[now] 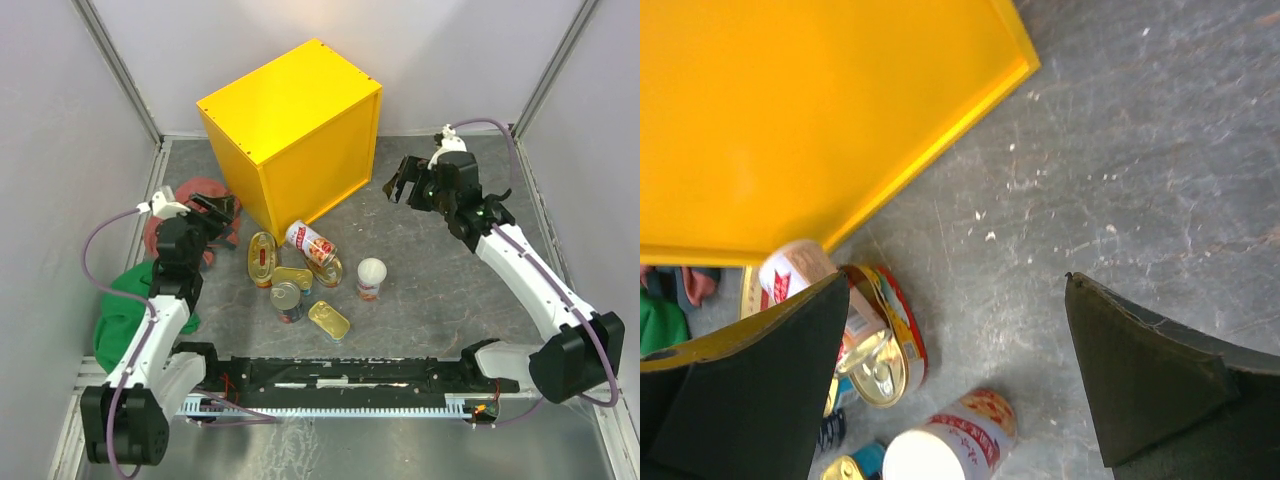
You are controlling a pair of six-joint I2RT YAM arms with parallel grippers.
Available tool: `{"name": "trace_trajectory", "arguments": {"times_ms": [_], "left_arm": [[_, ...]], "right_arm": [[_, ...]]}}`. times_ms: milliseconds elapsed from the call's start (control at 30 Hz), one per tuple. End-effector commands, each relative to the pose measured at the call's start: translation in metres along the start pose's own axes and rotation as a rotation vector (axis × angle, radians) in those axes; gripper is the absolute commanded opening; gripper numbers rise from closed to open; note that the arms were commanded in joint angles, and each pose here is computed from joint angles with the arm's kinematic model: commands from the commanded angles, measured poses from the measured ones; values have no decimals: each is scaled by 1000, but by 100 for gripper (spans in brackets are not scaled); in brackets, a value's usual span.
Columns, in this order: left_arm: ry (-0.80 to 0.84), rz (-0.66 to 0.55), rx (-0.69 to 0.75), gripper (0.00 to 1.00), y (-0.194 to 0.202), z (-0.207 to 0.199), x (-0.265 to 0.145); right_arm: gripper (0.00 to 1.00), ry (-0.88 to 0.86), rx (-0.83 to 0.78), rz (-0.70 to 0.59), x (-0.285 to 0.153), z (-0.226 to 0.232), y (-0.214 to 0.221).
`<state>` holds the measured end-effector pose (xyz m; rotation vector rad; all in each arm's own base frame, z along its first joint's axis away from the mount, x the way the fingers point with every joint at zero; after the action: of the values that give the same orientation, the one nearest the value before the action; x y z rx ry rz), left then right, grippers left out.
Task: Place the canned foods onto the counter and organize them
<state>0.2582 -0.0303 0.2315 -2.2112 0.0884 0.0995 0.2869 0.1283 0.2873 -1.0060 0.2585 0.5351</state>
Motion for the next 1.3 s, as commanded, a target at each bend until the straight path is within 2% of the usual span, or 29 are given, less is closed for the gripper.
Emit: {"name": "trace_trajectory", "arguments": {"times_ms": [0,200,600,833,933,1267], "left_arm": [[-5,112,92,79,15,-21,-20],[-48,273,182,81,55,-30,-43],[25,430,178,81,75,-48,-72],[47,458,146,82,79,-60,-71],[60,461,107,82,80,-62,-72],[92,479,60,82,86,-64,-77]], "right_arm": [[97,-25,-71,129,-4,12,17],[97,-9,-202,225,-24,29,52],[97,45,-410,326,-72,35,112],[96,77,-427,339,-78,26,127],[95,87,-409,307,-77,20,132],[93,-2,-391,290,-67,9,154]]}}
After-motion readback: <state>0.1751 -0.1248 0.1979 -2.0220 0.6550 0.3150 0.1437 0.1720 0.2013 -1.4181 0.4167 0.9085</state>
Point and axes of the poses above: each gripper's point midway between its finger pads, its own x axis out along the fingers, its own z axis along the line the jaws close on, y = z × x, the point moved 9 cm from there along -x, back along the fingers, and after that the axes turned 7 degrees about x, right-handed, at the moved point
